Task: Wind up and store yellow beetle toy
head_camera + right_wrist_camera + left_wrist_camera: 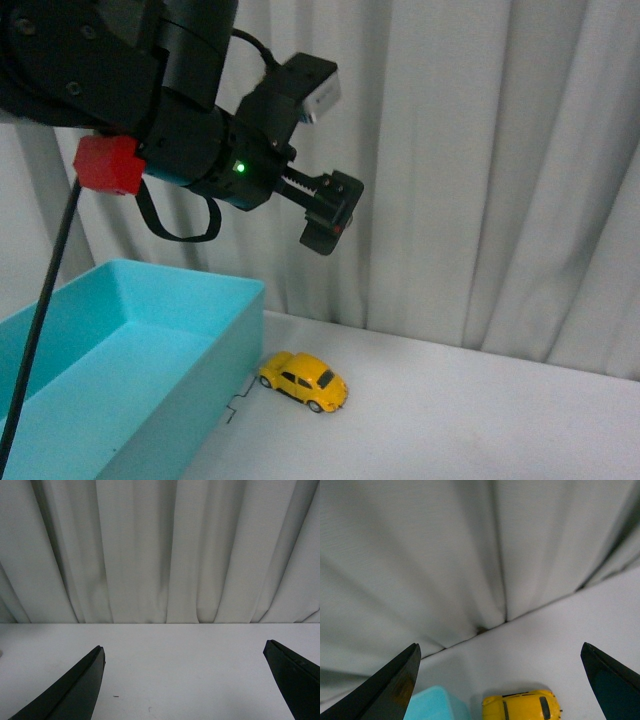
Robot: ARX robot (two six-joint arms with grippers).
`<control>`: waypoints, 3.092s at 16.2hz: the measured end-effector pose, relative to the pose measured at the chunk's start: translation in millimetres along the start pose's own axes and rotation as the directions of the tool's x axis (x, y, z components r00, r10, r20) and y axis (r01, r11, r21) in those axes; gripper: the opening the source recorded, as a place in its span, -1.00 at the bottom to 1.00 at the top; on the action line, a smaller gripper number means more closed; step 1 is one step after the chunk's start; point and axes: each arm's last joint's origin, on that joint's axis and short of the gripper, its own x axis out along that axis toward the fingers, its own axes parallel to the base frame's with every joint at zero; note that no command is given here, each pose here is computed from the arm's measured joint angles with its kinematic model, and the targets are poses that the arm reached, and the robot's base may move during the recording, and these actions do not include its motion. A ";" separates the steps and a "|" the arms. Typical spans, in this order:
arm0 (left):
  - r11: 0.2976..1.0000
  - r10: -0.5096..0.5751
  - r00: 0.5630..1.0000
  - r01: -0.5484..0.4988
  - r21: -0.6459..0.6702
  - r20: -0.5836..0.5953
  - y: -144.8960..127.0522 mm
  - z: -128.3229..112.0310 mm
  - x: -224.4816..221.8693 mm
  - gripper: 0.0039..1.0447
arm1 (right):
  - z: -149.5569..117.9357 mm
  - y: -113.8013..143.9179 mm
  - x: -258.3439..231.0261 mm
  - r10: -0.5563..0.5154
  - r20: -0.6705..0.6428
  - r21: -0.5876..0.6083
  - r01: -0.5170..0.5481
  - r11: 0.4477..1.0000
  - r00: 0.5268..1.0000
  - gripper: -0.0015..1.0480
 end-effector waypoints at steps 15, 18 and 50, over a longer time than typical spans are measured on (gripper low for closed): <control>0.259 -0.087 0.777 0.622 0.739 -0.623 -39.5 -46.7 97.6 0.88 | 0.0 0.0 0.0 0.000 0.000 0.000 0.000 1.000 1.000 0.87; 0.259 -0.087 0.776 0.624 0.738 -0.625 -39.9 -48.5 100.1 0.88 | 0.0 0.0 0.0 0.000 0.000 0.000 0.000 1.000 1.000 0.87; 0.959 -0.066 0.989 0.100 0.264 -0.133 128.1 -9.4 -79.4 -0.39 | 0.0 0.0 0.0 0.000 0.000 0.000 0.000 1.000 1.000 0.87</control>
